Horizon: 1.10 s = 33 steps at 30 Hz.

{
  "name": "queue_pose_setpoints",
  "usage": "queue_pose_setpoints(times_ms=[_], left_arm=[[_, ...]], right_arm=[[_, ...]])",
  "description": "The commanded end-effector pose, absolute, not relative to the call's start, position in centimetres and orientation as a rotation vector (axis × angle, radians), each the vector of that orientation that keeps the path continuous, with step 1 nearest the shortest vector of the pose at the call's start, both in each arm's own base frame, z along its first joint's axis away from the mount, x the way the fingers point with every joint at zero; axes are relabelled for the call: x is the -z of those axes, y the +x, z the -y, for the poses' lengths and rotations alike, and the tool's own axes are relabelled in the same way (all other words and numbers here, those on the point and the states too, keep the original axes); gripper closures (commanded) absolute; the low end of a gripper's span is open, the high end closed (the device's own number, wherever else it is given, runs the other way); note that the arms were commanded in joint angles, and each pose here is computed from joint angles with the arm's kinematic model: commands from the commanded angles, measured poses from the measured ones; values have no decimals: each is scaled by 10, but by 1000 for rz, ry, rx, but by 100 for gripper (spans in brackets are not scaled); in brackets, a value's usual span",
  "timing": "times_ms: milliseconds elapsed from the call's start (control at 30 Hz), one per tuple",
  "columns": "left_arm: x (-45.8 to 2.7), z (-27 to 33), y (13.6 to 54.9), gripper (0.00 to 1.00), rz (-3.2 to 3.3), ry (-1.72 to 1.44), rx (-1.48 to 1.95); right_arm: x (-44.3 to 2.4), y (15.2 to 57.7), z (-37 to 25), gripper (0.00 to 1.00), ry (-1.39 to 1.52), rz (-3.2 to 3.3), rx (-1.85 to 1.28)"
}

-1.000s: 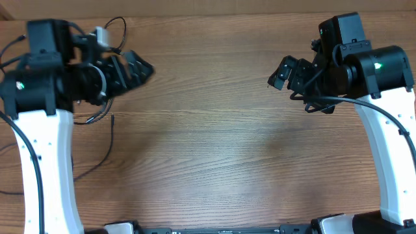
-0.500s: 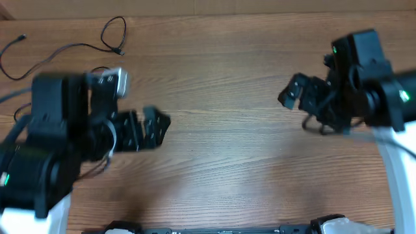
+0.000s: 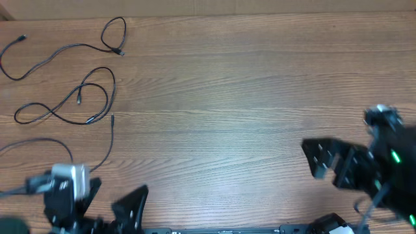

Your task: Untangle cables

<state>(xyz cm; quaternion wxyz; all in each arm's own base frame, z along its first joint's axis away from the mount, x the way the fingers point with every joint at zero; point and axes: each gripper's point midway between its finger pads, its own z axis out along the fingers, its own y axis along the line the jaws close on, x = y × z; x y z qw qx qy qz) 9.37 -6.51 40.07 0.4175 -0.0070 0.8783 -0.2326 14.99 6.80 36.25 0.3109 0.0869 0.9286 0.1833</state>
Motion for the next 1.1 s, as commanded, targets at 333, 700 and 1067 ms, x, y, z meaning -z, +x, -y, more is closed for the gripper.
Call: queue_pose_setpoints(times_ms=[333, 700, 1067], left_arm=[[-389, 54, 79, 0, -2213, -23, 512], [-389, 54, 79, 0, -2215, -23, 512], [-389, 54, 79, 0, -2215, -23, 512]], right_arm=[[-343, 126, -53, 0, 237, -2457, -443], [-343, 126, -53, 0, 236, -2457, -443], [-344, 130, -46, 0, 252, -2438, -394]])
